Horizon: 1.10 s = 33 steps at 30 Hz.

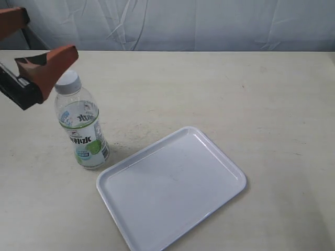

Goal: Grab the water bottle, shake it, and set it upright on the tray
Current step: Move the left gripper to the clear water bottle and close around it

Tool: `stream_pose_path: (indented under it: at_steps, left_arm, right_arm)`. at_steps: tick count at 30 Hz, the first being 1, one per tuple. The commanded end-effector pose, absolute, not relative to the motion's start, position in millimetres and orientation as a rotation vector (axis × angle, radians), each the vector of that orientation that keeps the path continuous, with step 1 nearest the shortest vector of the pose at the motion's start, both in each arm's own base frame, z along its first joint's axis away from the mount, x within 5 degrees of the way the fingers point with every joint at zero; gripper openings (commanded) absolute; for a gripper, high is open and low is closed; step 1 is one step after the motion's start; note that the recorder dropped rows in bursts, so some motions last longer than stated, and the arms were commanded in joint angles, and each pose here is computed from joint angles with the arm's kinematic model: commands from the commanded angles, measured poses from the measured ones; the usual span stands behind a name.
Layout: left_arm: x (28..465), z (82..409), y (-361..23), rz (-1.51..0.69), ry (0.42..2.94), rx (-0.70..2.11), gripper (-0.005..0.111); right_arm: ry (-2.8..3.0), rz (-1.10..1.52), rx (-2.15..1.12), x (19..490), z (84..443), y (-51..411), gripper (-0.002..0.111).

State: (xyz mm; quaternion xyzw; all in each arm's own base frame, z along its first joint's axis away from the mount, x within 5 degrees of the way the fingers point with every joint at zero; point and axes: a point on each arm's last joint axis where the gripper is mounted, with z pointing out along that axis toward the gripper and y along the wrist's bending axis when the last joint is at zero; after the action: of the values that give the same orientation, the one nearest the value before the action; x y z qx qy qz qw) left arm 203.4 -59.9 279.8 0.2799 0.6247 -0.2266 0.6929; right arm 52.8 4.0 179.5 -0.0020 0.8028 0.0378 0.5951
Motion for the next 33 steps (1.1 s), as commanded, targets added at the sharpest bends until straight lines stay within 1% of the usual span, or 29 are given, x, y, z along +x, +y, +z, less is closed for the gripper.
stream_pose_path:
  at_steps: [1, 8, 17, 29, 33]
  left_arm:
    - [221.9, 256.5, -62.6, -0.575, 1.42, 0.625, 0.106]
    - [239.9, 226.0, -62.8, -0.577, 1.459, 0.645, 0.106]
    - [253.1, 188.1, -64.4, -0.637, 1.539, 0.645, 0.106]
    - [261.2, 131.4, -65.3, -0.695, 1.685, 0.643, 0.106]
    - [261.8, 118.7, -64.9, -0.712, 1.73, 0.625, 0.103]
  right_arm:
    - [1.849, 0.085, -0.001, 52.9, 180.4, 3.7, 0.003]
    - [1.849, 0.085, -0.001, 52.9, 180.4, 3.7, 0.003]
    - [1.849, 0.085, -0.001, 52.9, 180.4, 3.7, 0.003]
    - [1.847, 0.085, -0.001, 52.9, 180.5, 3.7, 0.003]
    - [1.847, 0.085, -0.001, 52.9, 180.5, 3.7, 0.003]
